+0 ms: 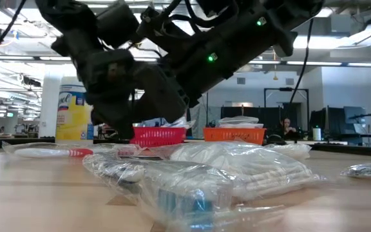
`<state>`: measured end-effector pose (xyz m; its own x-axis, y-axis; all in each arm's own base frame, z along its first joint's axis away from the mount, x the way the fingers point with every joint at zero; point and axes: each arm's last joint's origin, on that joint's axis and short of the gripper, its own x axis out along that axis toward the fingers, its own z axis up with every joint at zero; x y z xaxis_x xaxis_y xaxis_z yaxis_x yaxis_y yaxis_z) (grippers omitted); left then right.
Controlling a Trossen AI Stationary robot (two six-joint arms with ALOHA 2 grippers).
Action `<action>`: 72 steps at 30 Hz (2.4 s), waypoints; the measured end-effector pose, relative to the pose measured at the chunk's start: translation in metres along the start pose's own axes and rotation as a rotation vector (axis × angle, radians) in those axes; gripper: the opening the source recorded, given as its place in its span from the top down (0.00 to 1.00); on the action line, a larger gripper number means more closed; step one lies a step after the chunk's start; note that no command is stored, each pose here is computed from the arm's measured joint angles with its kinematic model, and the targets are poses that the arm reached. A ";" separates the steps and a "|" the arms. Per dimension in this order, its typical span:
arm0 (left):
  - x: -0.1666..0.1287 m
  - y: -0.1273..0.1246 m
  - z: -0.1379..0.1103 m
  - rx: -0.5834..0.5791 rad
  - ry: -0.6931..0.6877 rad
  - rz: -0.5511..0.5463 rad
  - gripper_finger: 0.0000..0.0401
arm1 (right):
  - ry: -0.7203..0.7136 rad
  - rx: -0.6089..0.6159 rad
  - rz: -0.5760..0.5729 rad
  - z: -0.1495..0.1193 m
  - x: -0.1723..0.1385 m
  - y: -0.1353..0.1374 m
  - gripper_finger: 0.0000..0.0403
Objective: Pick & Place Travel size toiletries
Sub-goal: Put the black comb into the bottom red bin
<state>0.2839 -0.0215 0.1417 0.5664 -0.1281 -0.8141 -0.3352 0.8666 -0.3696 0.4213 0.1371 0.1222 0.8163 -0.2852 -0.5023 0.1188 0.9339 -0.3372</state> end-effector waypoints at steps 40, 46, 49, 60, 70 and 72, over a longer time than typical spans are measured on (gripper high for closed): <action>-0.052 -0.016 -0.010 0.050 -0.175 0.028 1.00 | 0.243 0.181 0.212 -0.022 0.022 -0.037 1.00; -0.053 -0.015 -0.006 0.059 -0.206 0.027 1.00 | 0.230 0.158 -0.009 -0.023 0.023 -0.045 1.00; -0.053 -0.015 -0.006 0.062 -0.221 0.048 1.00 | 0.223 0.159 -0.049 -0.023 0.022 -0.044 1.00; -0.053 -0.015 -0.001 0.094 -0.284 0.087 1.00 | 0.146 0.112 -0.029 -0.020 0.006 -0.013 1.00; -0.010 -0.013 -0.003 0.079 -0.109 -0.129 0.87 | 0.104 0.239 0.013 -0.048 0.010 -0.021 1.00; -0.001 -0.012 -0.004 0.064 -0.050 -0.205 0.84 | 0.112 0.248 0.018 -0.049 0.011 -0.023 1.00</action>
<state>0.2841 -0.0336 0.1452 0.6546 -0.2820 -0.7015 -0.1616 0.8542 -0.4942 0.3998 0.1018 0.0854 0.7539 -0.2769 -0.5958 0.2509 0.9594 -0.1285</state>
